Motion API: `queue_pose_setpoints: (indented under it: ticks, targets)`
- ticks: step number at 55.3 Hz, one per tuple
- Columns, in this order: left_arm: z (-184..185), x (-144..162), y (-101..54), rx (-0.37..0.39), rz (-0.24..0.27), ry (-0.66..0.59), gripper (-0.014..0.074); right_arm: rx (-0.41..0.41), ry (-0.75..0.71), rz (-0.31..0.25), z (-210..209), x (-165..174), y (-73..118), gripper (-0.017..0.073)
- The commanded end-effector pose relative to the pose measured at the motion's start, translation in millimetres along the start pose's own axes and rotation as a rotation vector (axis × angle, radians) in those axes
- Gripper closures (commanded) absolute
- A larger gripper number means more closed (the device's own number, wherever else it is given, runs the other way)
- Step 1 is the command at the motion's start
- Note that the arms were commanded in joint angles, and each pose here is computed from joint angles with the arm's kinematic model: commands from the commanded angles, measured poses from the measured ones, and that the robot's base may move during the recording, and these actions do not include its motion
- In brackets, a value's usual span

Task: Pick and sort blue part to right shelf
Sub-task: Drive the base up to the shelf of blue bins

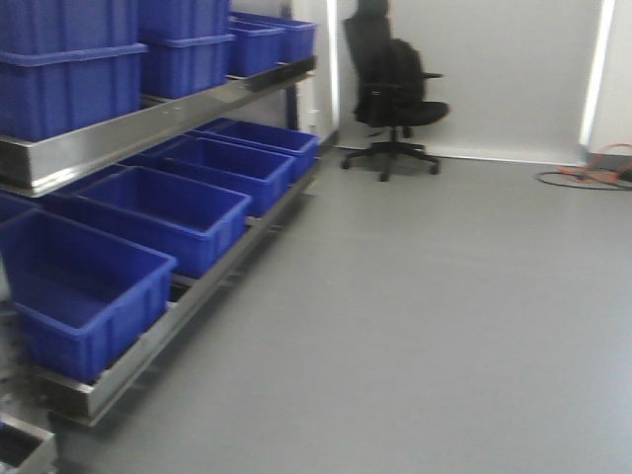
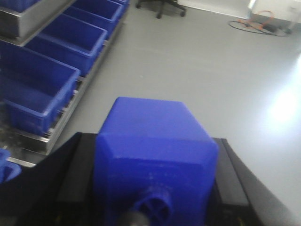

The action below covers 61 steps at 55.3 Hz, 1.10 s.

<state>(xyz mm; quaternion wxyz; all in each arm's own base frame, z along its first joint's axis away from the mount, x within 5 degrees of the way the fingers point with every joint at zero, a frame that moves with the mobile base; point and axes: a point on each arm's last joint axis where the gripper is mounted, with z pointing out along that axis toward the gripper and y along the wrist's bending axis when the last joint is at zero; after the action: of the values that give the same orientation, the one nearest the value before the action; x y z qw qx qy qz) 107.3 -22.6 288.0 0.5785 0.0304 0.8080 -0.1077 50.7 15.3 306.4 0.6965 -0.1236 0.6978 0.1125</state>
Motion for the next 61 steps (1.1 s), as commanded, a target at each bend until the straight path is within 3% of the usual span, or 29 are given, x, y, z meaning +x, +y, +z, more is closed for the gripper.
queue_pose_setpoints:
  ticks: [1, 61]
  targets:
    - [-2.5, -17.4, -2.0, 0.009, -0.018, -0.109, 0.0384, -0.009, -0.121, -0.022, -2.0, -18.9, 0.8, 0.0334]
    - [-2.5, -17.4, -2.0, 0.009, -0.018, -0.109, 0.0384, -0.009, -0.121, -0.022, -2.0, -18.9, 0.8, 0.0334]
